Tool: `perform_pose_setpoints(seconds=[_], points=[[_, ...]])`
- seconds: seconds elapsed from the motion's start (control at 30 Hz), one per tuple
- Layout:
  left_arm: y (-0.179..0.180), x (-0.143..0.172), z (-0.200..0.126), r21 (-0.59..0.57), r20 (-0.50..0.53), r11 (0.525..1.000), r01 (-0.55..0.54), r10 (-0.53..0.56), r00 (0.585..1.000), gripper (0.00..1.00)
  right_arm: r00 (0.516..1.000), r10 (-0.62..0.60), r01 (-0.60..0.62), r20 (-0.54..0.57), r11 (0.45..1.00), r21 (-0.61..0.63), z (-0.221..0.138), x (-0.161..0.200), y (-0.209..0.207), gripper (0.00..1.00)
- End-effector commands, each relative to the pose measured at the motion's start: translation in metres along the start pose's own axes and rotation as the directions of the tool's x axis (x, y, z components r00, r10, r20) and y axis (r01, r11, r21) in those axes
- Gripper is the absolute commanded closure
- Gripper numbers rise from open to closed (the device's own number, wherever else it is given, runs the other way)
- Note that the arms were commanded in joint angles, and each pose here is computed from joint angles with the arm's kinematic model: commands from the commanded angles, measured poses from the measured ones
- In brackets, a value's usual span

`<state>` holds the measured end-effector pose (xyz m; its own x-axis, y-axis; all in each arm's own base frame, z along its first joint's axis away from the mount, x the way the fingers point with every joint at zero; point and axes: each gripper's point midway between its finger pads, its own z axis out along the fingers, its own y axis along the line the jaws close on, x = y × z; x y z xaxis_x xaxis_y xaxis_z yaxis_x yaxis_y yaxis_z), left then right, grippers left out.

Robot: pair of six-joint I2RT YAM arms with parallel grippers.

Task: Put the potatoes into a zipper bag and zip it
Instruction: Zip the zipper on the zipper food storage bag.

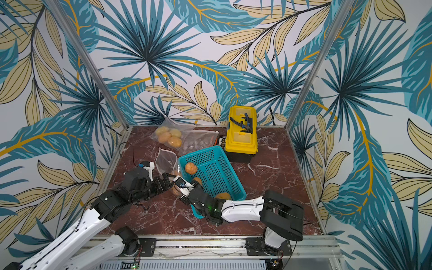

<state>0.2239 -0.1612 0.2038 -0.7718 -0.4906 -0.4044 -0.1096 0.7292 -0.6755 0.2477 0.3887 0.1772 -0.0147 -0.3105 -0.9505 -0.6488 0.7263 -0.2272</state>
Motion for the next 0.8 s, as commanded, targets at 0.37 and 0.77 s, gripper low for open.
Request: perform_pose_setpoints(seconds=[0.37, 0.77], points=[[-0.014, 0.002, 0.010, 0.015, -0.061, 1.000, -0.026, 0.026, 0.998, 0.19, 0.999, 0.024, -0.024, 0.033, 0.999, -0.022, 0.002, -0.009, 0.004, 1.00], [-0.022, 0.006, 0.007, 0.073, -0.077, 0.997, -0.032, 0.037, 0.996, 0.61, 0.999, 0.028, -0.028, 0.032, 1.000, -0.015, 0.006, -0.011, 0.005, 1.00]])
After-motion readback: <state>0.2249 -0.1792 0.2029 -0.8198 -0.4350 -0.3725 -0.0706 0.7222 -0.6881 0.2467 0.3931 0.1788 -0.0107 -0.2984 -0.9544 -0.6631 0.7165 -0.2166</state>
